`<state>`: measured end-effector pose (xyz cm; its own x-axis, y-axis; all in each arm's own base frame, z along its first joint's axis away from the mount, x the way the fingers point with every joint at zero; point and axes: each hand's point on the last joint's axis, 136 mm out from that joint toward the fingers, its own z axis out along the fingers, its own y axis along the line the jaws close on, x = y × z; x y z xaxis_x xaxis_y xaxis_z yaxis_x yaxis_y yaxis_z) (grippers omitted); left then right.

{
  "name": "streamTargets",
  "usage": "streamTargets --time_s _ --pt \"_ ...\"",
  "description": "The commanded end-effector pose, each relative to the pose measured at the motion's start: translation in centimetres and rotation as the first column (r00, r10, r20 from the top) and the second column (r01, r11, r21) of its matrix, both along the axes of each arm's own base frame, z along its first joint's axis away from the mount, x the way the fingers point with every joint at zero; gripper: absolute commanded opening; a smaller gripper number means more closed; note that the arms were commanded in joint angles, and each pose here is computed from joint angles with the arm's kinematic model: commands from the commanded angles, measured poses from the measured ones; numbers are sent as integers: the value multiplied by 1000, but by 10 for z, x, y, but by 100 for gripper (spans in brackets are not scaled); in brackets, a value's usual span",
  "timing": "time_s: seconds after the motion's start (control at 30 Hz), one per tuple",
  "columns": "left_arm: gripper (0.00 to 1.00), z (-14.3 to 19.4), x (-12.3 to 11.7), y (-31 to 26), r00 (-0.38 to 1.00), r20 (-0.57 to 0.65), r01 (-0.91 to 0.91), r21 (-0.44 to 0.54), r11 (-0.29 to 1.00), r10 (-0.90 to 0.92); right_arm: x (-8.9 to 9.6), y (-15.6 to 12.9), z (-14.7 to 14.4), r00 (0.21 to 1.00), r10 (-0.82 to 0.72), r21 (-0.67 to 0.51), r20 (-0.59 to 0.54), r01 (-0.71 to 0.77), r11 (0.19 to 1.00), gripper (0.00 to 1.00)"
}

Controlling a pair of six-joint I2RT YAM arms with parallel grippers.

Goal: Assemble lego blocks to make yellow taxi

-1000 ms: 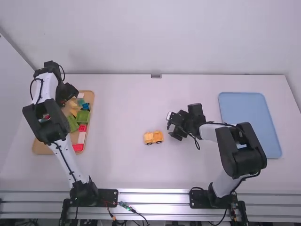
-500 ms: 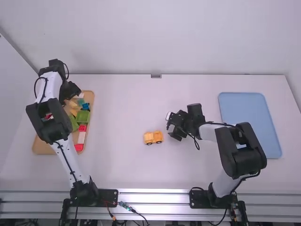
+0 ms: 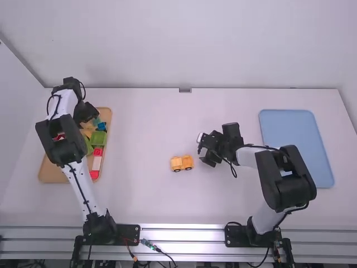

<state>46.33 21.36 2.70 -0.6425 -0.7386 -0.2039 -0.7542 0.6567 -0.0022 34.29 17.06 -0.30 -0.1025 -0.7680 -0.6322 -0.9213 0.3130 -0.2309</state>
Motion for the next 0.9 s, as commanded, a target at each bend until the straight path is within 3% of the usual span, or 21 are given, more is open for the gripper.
streamTargets --time_s 0.0,0.3,0.47,0.6,0.73,0.87 --pt "70 -9 -2 2 1000 -21 15 6 1000 -15 -2 2 6 1000 9 13 8 -9 1000 99" --pt "64 -15 -5 11 1000 -10 -12 -29 1000 12 -3 2 6 1000 7 13 5 -7 1000 99" --pt "70 -13 1 10 1000 10 -3 -18 1000 3 -3 2 6 1000 7 14 5 -7 1000 99" --pt "68 -13 0 10 1000 6 -6 -23 1000 6 -4 4 6 1000 17 23 4 -17 1000 99" --pt "59 -14 -2 10 1000 1 -8 -25 1000 9 -4 4 7 1000 17 26 2 -17 1000 99" --pt "58 -15 -4 7 1000 -11 -5 -27 1000 5 -4 4 7 1000 20 27 3 -20 999 99"
